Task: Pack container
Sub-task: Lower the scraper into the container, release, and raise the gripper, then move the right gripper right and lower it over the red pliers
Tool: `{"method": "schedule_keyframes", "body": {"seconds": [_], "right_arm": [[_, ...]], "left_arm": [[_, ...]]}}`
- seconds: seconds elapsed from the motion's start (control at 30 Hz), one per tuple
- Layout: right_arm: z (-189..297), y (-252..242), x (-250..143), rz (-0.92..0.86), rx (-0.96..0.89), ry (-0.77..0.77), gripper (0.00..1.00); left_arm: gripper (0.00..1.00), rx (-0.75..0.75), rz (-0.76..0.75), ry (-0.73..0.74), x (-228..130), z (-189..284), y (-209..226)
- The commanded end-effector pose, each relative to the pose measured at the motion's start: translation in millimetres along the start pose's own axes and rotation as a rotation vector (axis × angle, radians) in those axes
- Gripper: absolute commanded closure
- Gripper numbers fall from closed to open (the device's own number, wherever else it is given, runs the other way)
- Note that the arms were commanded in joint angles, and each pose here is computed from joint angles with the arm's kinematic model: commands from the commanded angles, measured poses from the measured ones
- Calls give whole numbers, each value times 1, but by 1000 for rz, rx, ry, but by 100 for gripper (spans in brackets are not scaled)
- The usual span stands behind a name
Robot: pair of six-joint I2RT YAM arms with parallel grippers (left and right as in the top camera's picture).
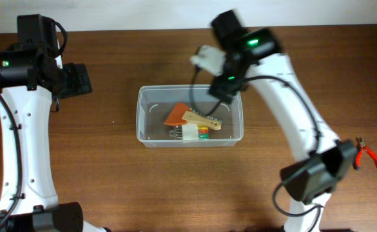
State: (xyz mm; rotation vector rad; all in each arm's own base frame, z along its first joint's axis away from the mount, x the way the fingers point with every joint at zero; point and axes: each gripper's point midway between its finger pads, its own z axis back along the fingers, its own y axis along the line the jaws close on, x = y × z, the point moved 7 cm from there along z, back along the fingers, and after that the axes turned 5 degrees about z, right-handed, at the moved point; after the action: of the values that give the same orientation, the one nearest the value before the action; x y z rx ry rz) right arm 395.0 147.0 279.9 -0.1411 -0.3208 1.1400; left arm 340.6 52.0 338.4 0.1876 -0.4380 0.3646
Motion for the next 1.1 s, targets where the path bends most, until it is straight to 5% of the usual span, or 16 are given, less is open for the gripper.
{"method": "schedule_keyframes", "body": {"seconds": [0.0,0.57,0.8,1.07], "right_arm": [[37,-31,-49,-173,-110,47,1],[80,-65,-328,-1431,-143,356,1],[70,-62,-394,-1683,-66,225,1],[5,-43,-422,-1770,87,163,1]], "left_arm": [[1,4,1,-30,2,8,3],[1,4,1,-30,2,8,3],[1,4,1,-30,2,8,3],[1,4,1,-30,2,8,3]]}}
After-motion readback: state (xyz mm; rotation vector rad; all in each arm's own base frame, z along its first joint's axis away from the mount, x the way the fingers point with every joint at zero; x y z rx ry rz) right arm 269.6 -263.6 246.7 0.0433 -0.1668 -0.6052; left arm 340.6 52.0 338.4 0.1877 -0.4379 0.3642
